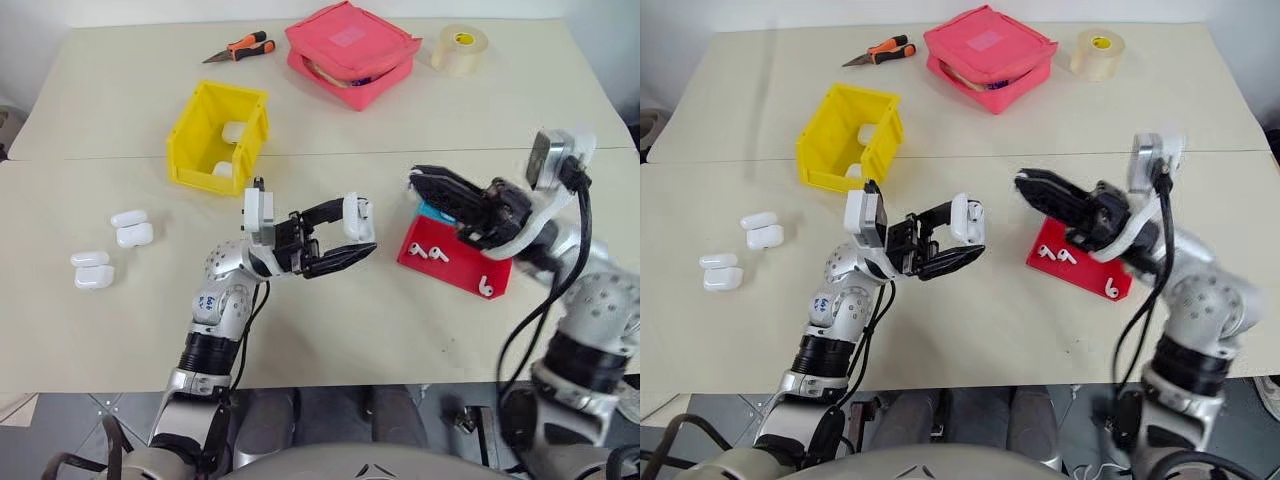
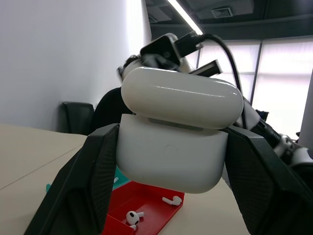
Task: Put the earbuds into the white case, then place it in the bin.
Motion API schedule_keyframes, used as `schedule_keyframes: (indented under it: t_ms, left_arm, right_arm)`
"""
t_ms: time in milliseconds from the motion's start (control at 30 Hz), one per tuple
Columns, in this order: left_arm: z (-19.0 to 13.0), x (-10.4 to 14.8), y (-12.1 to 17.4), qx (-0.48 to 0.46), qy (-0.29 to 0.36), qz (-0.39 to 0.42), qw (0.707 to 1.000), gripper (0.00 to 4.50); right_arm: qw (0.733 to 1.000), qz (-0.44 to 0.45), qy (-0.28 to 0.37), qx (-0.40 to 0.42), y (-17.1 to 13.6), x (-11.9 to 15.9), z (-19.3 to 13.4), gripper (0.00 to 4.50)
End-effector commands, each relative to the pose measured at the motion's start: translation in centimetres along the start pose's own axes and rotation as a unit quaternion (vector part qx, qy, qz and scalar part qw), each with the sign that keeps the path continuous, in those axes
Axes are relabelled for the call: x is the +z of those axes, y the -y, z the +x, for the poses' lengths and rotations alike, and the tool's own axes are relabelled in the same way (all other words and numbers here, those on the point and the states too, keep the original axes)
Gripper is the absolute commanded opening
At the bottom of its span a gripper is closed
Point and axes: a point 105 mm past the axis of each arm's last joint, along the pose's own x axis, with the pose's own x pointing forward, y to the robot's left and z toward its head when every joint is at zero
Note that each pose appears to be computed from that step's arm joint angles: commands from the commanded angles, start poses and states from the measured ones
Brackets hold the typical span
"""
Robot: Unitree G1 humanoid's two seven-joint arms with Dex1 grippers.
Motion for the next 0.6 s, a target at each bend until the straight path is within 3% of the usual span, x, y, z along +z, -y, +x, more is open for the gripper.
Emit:
schedule_keyframes:
  t_ms: [33, 600]
  left_arm:
    - [0.4, 1.2, -0.2, -0.004, 0.012, 0.009, 1.0, 2.9]
    - [0.7, 1.7, 0.0, -0.004, 0.016, -0.001, 1.0, 2.9]
  right_arm:
    - [0.999, 0.025, 0.032, 0.029, -2.1, -0.5, 1.0, 0.74]
    - [0.997, 0.038, 0.061, -0.006, -1.1, -2.8, 1.4, 0.74]
